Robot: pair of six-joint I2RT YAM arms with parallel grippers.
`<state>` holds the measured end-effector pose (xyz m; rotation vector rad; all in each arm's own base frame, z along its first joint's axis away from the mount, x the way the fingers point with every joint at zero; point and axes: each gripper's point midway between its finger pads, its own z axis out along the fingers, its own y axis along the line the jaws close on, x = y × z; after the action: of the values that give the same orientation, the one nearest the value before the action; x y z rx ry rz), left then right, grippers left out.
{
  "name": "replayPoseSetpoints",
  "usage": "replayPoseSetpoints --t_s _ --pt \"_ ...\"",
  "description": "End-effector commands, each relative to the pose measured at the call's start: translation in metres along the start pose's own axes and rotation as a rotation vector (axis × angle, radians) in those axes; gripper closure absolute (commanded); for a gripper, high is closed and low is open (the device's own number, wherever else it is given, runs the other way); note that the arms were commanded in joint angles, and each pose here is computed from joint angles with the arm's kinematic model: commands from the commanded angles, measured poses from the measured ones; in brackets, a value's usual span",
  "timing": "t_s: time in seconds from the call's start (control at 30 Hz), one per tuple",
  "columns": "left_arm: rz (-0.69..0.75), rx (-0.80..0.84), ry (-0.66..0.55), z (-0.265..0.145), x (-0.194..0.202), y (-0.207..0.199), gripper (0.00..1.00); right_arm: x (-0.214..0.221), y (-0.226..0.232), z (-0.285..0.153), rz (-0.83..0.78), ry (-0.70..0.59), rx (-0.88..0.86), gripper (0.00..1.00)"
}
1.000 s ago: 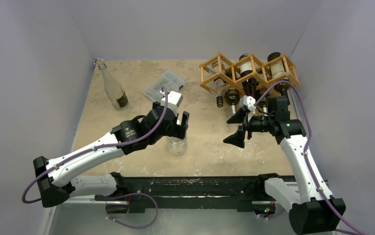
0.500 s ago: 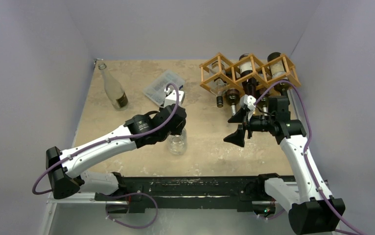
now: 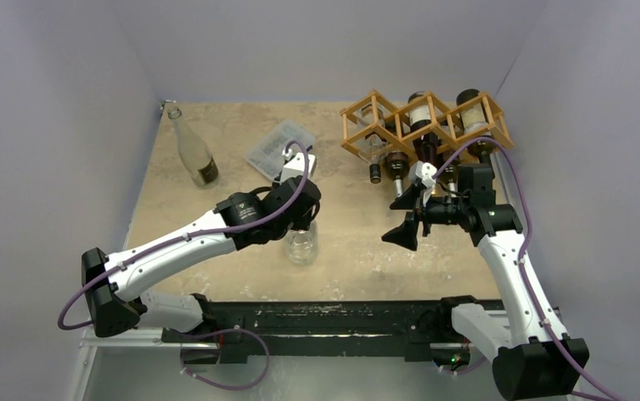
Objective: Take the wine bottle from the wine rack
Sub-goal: Move the wine bottle to the center of the board.
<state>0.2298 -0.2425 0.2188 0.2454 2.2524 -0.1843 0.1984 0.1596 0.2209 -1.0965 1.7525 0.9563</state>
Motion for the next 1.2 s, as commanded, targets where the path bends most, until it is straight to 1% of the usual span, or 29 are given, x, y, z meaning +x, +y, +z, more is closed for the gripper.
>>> replayPoseSetpoints --t_s 0.0,0.07,0.13,0.2,0.33,0.43,0.63,0.9,1.17 --pt "0.0 0.0 -0.019 -0.006 -0.014 -0.002 0.59 -0.002 -0.003 -0.001 -0.022 -0.011 0.017 0.01" --pt "0.001 -0.001 -0.02 -0.006 -0.014 -0.002 0.59 -0.002 -0.003 -0.001 -0.024 -0.011 0.017 0.01" --pt "0.006 -0.006 -0.019 -0.006 -0.014 -0.001 0.63 -0.002 -0.003 -0.001 -0.024 -0.01 0.019 0.01" --pt "0.009 -0.011 -0.024 -0.007 -0.015 0.001 0.71 -0.002 -0.003 -0.001 -0.026 -0.011 0.019 0.01" --pt "0.009 -0.034 -0.05 -0.011 -0.021 0.008 0.91 -0.002 -0.002 -0.001 -0.026 -0.009 0.018 0.01" --pt "0.016 -0.062 -0.076 -0.016 -0.029 0.016 1.0 -0.002 -0.002 -0.002 -0.027 -0.009 0.018 0.01" --pt "-0.02 -0.101 -0.138 -0.022 -0.051 0.045 1.0 -0.002 -0.002 -0.002 -0.03 -0.008 0.018 0.01" --pt "-0.104 -0.178 -0.229 -0.02 -0.086 0.104 1.0 -0.001 -0.003 -0.002 -0.029 -0.004 0.02 0.01" --pt "-0.167 -0.264 -0.302 -0.007 -0.123 0.154 1.0 0.0 -0.004 -0.001 -0.025 0.002 0.021 0.01"
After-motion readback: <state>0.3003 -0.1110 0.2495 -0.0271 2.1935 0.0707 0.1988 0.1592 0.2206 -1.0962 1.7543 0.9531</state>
